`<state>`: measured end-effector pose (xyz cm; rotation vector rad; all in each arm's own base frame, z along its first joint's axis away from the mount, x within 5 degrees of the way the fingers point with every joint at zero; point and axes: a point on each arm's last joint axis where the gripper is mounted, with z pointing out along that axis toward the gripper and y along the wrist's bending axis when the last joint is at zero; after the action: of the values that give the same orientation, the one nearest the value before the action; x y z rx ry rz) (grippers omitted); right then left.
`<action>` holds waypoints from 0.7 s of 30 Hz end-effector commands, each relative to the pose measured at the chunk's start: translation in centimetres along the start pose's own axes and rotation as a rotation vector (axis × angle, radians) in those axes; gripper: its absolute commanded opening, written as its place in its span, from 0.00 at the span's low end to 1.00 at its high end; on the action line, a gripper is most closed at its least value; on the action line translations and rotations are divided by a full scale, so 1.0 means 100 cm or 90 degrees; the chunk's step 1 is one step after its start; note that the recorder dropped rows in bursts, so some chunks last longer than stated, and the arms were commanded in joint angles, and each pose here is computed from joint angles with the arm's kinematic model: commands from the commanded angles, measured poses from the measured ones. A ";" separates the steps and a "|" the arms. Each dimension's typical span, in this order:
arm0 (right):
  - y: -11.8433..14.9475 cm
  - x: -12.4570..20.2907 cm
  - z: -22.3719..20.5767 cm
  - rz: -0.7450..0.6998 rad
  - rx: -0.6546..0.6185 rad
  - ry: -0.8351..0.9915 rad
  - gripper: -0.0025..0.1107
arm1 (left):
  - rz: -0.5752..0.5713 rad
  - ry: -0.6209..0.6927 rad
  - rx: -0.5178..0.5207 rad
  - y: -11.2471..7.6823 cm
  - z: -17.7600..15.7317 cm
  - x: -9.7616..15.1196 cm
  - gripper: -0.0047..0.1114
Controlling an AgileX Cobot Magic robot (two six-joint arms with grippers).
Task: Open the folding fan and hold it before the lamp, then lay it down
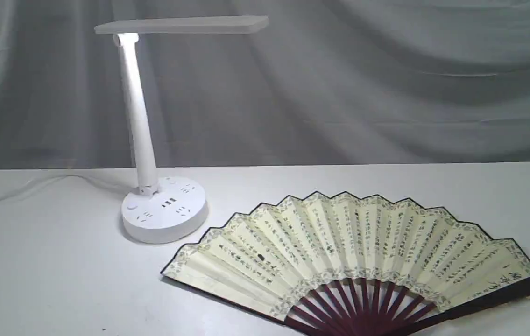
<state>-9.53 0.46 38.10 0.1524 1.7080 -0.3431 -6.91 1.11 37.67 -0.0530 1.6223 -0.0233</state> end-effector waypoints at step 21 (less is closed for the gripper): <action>0.042 0.080 0.136 0.037 -0.080 -0.096 0.02 | 0.004 -0.095 0.041 -0.009 0.117 0.108 0.04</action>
<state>2.60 -0.55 28.56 0.0836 1.6042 -0.2115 3.90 0.01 26.73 -0.0029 1.5436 -0.0547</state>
